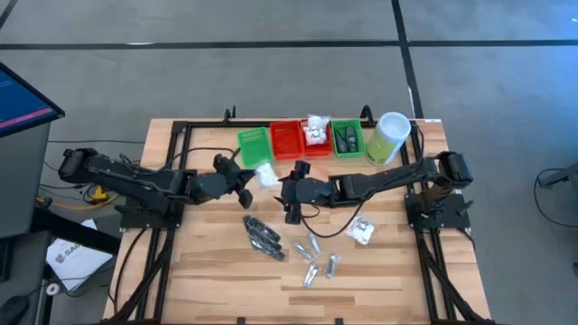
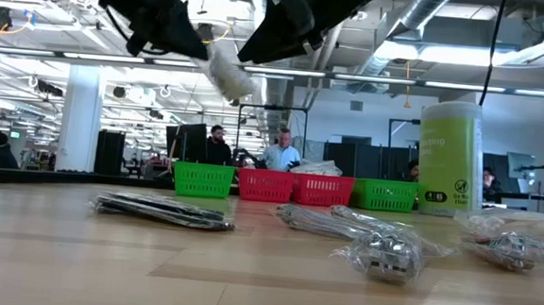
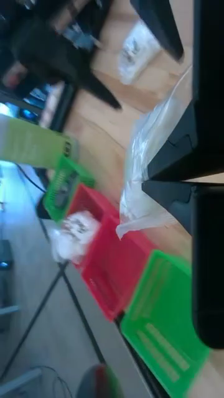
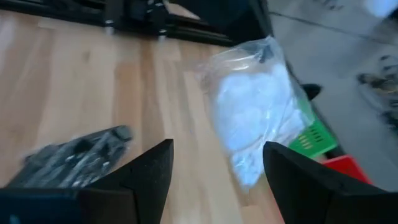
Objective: Pick & Place Travel size toiletries
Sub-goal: Put the white cotton pack into the right red bin
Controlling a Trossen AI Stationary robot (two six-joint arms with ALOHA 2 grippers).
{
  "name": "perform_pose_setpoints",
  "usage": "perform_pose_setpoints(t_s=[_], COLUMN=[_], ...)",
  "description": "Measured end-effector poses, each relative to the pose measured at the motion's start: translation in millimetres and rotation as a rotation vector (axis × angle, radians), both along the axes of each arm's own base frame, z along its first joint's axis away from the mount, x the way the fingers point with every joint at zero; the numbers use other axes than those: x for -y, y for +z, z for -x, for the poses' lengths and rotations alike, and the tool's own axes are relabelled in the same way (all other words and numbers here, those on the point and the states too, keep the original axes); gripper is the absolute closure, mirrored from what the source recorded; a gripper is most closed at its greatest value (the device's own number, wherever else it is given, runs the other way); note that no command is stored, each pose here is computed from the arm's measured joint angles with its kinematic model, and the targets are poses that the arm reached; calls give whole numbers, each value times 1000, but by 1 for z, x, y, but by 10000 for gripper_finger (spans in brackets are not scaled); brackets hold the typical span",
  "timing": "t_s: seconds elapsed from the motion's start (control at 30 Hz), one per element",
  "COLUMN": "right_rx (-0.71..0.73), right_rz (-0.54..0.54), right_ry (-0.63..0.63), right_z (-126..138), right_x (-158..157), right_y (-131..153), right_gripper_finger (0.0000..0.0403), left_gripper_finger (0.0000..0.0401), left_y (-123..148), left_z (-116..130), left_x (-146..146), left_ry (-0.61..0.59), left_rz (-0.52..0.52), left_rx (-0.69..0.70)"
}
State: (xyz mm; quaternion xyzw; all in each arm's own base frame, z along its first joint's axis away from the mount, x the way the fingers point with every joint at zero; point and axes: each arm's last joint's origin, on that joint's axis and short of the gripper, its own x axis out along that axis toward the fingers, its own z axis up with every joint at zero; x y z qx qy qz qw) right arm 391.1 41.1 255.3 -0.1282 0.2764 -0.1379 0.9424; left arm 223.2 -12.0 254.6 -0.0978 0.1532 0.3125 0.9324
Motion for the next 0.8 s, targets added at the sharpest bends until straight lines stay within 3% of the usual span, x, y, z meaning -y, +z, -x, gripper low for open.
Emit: perform_pose_setpoints(t_s=[0.2,0.53,0.73,0.8], right_rx=[20,7,-127,-95], right_rz=[101,216,458,468], right_ry=[-69,-5,-158,-199], right_z=[0,-19,-34,-42], right_x=[0,-11,-13,-16], right_y=[3,-15,-35,-32], right_gripper_finger=[177,196,206,212], left_gripper_finger=[401,401,401,401], left_y=[6,12,13,13], left_z=[-3,-5,-6,-6], left_x=[0,-1,0,0], left_ry=[-13,-19,-29,-30], left_rz=[-20,-37,-51,-54], left_rx=[53,103,108,104])
